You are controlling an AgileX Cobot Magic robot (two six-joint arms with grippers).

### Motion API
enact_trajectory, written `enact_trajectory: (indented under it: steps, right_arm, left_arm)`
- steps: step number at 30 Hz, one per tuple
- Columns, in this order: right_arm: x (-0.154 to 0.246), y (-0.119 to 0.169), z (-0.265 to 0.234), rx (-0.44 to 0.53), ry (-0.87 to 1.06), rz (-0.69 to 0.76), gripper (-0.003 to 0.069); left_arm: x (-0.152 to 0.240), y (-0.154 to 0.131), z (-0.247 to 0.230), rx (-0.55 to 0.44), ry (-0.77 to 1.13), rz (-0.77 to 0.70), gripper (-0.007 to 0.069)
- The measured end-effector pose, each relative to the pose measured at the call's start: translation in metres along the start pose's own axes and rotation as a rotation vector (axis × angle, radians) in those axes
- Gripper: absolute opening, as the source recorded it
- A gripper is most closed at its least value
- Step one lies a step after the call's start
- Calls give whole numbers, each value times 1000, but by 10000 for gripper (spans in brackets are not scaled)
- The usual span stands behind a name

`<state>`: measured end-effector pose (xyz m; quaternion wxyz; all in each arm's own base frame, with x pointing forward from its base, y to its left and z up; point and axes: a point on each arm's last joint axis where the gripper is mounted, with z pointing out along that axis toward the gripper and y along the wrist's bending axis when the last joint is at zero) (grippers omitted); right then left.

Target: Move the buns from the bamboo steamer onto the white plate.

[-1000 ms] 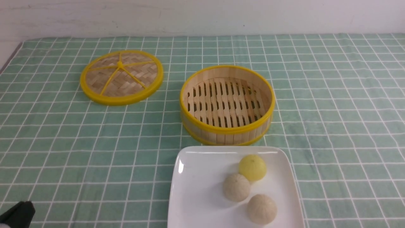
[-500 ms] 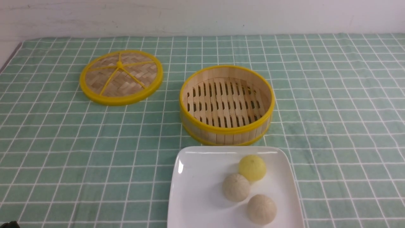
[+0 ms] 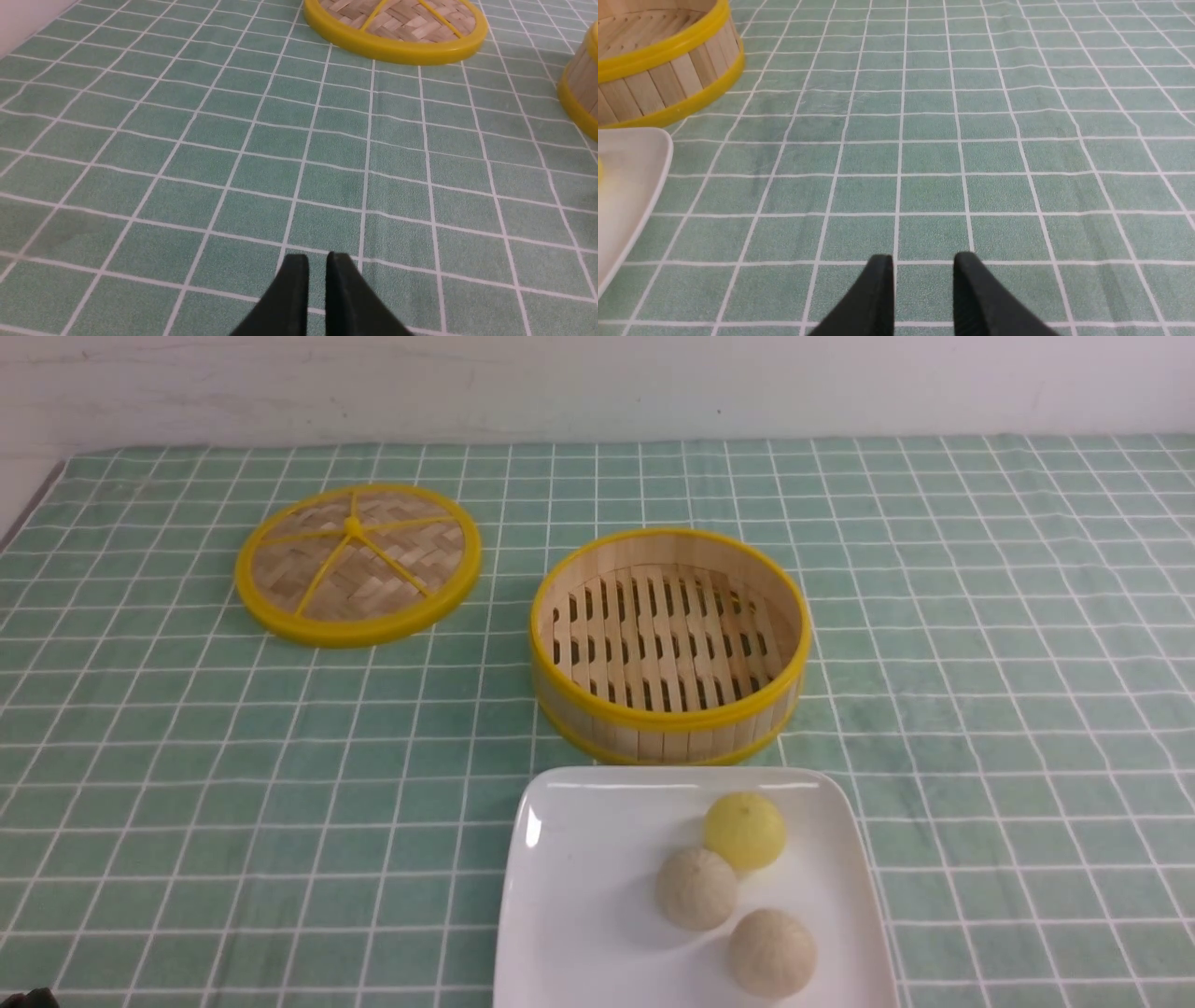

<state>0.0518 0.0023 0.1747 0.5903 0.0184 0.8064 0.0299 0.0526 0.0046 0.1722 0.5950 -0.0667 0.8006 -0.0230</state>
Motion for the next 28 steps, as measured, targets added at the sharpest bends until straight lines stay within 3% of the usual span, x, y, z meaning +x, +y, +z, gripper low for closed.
enact_trajectory:
  steps: [28]
  right_arm:
    - [0,0,0,0,0,0,236]
  left_arm:
    - [0,0,0,-1,0,1,102]
